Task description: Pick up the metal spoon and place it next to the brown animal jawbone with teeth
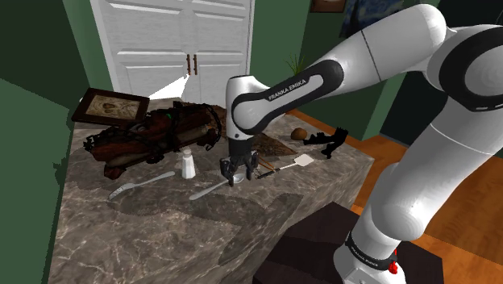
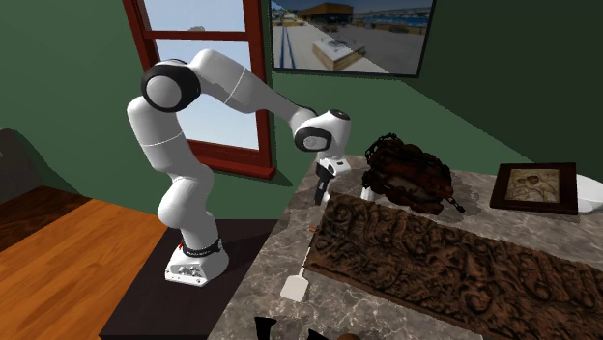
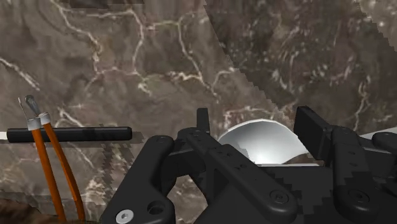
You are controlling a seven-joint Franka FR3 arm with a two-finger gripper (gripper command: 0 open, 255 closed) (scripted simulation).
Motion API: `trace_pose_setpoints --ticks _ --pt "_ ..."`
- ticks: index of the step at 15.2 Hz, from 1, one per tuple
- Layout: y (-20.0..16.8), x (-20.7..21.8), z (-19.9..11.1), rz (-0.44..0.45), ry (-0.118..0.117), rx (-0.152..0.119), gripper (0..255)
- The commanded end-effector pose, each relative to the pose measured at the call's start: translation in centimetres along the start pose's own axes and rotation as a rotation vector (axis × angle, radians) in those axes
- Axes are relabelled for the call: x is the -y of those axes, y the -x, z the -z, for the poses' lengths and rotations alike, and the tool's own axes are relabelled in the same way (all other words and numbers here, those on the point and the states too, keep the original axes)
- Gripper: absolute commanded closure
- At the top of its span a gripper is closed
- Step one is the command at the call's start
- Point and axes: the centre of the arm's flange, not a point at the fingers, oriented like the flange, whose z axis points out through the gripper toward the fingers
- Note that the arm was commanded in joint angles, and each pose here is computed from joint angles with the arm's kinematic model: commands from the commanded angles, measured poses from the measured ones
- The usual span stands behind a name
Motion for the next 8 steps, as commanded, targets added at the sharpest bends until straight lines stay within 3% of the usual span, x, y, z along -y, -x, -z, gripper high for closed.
trace_pose_setpoints --ticks 1,8 --pt "0.1 0.0 1.2 0.000 0.000 0.001 255" --pt "0.7 0.1 4.8 0.000 0.000 0.001 255"
